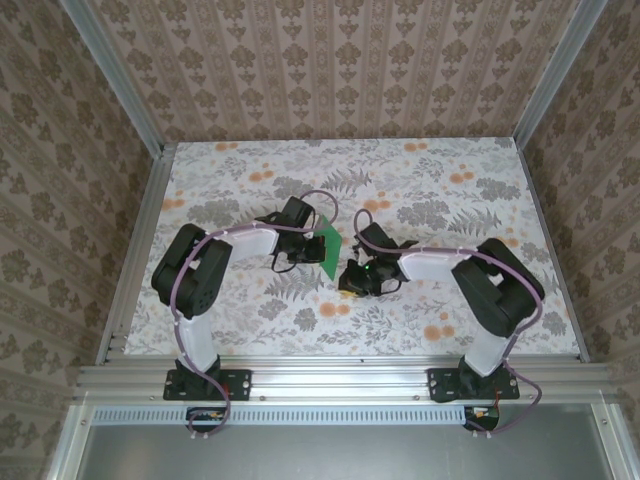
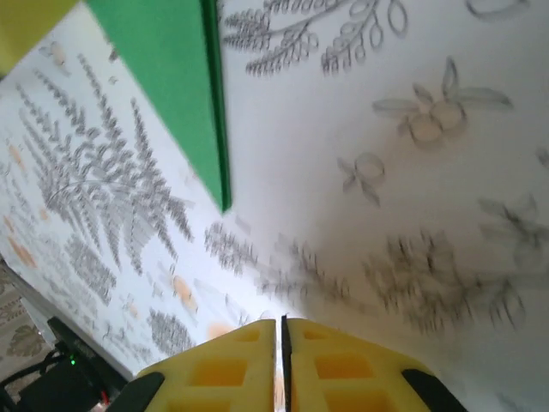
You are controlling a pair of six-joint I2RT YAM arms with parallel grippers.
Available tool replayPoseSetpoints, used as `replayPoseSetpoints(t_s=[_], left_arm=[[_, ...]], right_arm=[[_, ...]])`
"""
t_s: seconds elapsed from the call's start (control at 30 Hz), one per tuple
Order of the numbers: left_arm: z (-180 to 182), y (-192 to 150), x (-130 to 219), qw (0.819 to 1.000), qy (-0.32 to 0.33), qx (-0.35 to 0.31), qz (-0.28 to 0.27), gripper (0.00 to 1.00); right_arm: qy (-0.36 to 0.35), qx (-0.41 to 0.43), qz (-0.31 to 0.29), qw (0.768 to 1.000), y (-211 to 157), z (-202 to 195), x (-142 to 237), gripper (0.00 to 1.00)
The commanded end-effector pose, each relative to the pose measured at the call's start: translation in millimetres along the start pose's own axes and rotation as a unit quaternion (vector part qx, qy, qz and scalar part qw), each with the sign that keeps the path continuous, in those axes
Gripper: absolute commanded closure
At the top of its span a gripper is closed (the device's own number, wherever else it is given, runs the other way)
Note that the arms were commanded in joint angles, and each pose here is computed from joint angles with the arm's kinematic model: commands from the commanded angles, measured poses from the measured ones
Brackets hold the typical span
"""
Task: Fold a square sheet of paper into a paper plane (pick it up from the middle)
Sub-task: Third fold the triangle at the center of the table, then move the paper to the center of the table.
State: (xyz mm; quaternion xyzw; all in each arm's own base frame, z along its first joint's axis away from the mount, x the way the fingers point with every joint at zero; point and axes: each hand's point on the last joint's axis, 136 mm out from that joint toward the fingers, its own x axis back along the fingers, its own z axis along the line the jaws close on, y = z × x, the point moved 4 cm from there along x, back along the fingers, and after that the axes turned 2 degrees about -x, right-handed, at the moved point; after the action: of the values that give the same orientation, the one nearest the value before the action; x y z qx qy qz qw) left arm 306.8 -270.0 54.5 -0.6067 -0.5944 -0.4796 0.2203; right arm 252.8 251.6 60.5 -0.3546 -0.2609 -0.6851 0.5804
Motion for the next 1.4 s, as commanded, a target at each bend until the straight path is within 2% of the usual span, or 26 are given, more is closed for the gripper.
replayPoseSetpoints(t_s=[0.0,0.07,0.17,0.27,0.43,0.57,0.67,0.87,1.1,1.37], left_arm=[[2,-16,3,0.998,0.015,-0.041,0.034,1.00],[-8,-9,15,0.998,0.000,-0.054,0.019,1.00],[-20,0,38,0.998,-0.012,-0.057,-0.013,0.88],[-18,0,54,0.999,-0.010,-0.026,-0.038,0.80],[0,-15,77,0.996,0.012,0.046,-0.075,0.72],[13,-31,99,0.990,0.031,0.091,-0.102,0.63],[19,-41,111,0.987,0.039,0.106,-0.114,0.53],[24,-54,119,0.985,0.051,0.115,-0.116,0.43],[20,-59,124,0.986,0.051,0.103,-0.120,0.35],[-12,-66,114,0.991,0.025,0.069,-0.109,0.31]], right_arm=[[0.011,0.032,-0.070,0.997,13,14,37,0.81],[0.005,0.042,-0.113,0.993,27,13,51,0.76],[0.004,0.047,-0.148,0.988,53,14,60,0.72],[0.003,0.066,-0.161,0.985,80,25,56,0.72],[0.020,0.093,-0.141,0.985,117,55,32,0.71],[-0.010,0.109,-0.112,0.988,131,69,5,0.69],[-0.036,0.116,-0.101,0.987,139,73,-14,0.69],[-0.097,0.098,-0.098,0.986,162,65,-33,0.67],[-0.174,0.051,-0.093,0.979,159,36,-35,0.66],[-0.211,-0.064,-0.128,0.967,121,-1,0,0.67]])
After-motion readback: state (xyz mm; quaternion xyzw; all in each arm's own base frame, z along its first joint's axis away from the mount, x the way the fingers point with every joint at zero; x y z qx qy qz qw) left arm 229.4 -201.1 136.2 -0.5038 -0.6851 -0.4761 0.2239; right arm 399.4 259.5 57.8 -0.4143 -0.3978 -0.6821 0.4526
